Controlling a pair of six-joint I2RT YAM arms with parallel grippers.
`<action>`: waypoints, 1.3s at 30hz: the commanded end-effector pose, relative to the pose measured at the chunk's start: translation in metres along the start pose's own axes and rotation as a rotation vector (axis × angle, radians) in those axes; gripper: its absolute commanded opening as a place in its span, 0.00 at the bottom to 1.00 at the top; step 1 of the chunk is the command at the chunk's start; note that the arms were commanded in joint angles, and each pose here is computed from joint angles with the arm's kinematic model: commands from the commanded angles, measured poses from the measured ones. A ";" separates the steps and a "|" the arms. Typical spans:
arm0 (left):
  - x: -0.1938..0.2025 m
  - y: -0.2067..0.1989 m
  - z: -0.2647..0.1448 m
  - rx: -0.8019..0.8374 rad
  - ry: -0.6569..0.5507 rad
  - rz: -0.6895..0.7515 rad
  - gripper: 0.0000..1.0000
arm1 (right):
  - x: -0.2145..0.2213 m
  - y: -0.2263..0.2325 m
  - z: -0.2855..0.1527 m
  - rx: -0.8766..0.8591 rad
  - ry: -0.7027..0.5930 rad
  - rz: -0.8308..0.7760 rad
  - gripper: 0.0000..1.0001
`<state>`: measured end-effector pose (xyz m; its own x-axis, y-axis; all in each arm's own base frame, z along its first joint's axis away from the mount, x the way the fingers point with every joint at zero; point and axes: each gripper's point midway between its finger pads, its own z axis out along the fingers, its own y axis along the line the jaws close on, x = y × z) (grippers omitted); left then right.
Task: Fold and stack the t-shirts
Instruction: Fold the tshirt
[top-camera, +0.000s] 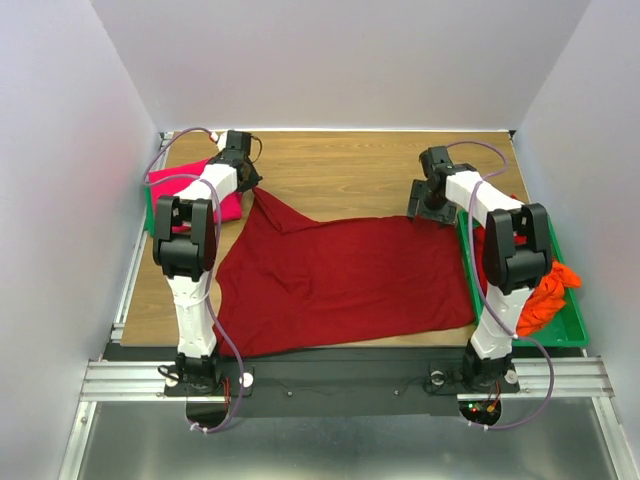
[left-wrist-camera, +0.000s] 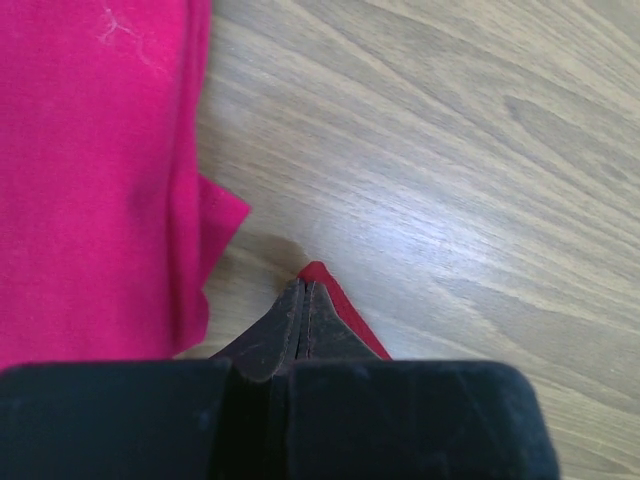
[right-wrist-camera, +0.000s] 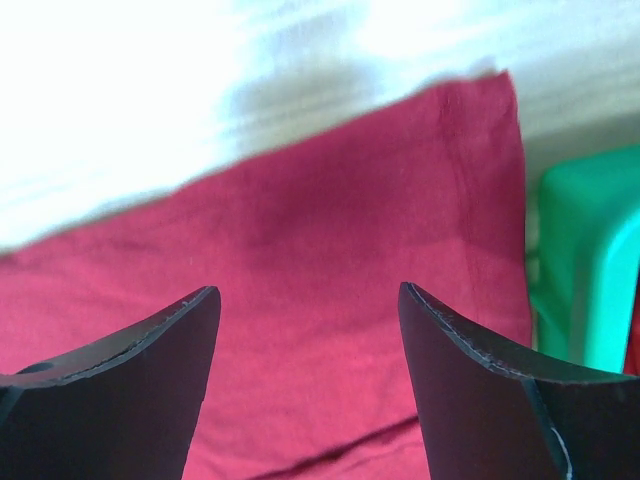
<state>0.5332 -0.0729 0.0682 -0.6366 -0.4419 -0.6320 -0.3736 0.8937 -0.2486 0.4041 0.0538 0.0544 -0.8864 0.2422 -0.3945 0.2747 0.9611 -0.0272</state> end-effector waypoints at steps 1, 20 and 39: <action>-0.027 0.001 -0.022 0.015 -0.071 -0.017 0.00 | -0.039 0.005 -0.007 0.009 -0.098 0.011 0.78; -0.031 0.007 -0.023 0.019 -0.062 -0.005 0.00 | -0.084 -0.036 0.035 0.112 -0.113 0.089 0.77; -0.033 0.005 -0.020 0.019 -0.054 0.004 0.00 | -0.066 -0.038 0.049 0.120 -0.060 0.083 0.55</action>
<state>0.5286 -0.0591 0.0623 -0.6509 -0.4411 -0.6178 -0.3816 0.8937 -0.2361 0.4775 -0.0012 0.0314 -0.8370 0.3093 -0.4514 0.3862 0.9183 -0.0870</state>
